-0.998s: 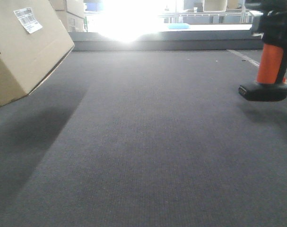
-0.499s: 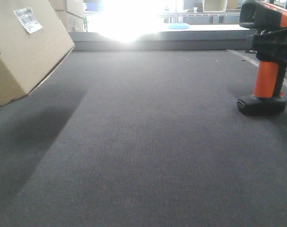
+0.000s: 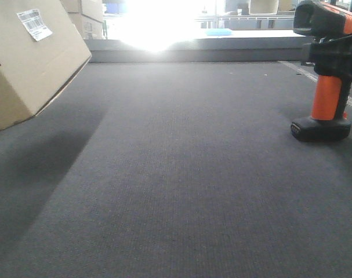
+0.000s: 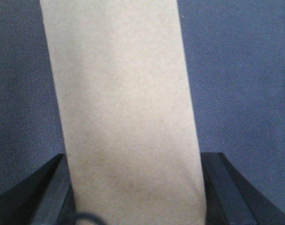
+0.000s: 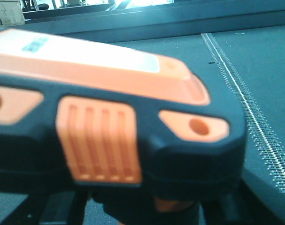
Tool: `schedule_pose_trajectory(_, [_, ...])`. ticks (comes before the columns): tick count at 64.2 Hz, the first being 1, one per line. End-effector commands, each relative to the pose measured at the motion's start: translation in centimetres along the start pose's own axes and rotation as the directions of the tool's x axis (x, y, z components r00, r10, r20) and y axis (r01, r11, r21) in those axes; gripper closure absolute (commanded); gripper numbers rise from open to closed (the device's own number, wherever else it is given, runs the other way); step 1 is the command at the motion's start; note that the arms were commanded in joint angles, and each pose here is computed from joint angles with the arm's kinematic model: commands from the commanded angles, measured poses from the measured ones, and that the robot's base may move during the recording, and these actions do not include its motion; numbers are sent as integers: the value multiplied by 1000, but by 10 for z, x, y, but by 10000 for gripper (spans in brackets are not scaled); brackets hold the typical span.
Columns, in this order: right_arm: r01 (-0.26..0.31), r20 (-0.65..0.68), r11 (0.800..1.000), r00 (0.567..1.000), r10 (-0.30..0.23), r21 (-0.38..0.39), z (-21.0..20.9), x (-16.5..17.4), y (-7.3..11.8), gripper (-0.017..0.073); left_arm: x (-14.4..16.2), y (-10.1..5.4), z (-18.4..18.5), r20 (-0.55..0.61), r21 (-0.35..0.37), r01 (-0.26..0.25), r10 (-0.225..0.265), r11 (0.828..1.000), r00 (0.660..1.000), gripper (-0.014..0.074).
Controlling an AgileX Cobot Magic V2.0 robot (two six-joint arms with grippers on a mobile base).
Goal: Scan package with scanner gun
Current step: 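Lower the scanner gun back onto the felt with the right gripper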
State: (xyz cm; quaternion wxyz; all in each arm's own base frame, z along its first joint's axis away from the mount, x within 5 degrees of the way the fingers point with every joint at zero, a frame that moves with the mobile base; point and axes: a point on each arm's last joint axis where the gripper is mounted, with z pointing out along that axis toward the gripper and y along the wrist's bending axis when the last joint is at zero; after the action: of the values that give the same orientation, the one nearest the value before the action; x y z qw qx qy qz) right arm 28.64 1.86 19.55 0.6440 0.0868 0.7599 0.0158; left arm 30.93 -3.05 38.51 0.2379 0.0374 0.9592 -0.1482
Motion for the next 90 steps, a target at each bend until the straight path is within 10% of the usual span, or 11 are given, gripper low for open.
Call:
schedule_pose_trajectory(1, [4, 29, 1000, 1000, -4, -4, 0, -3, 0, 222, -1, -5, -7, 30, 18, 1, -2, 1000, 1000, 705])
schedule_pose_trajectory(9, [4, 6, 1000, 1000, -4, -5, 0, -1, 1, -17, -1, -5, -7, 30, 18, 1, -2, 1000, 1000, 705])
schedule_pose_trajectory(61, [2, -213, 996, 977, -21, -91, -47, -32, 6, 4, -1, -6, -7, 30, 20, 2, -2, 1000, 1000, 705])
schedule_pose_trajectory(68, [-11, -249, 993, 968, -19, -117, -64, -40, 7, 97, -1, -6, -7, 30, 20, 2, -2, 1000, 1000, 705])
schedule_pose_trajectory(85, [11, -170, 990, 985, -35, -143, -110, -73, -2, 708, -1, -5, -7, 29, 13, 0, 0, 1000, 1000, 705])
schedule_pose_trajectory(90, [35, -113, 992, 992, -49, -119, -124, -84, -9, 711, -1, -4, -7, 28, 4, -3, 3, 1000, 1000, 705])
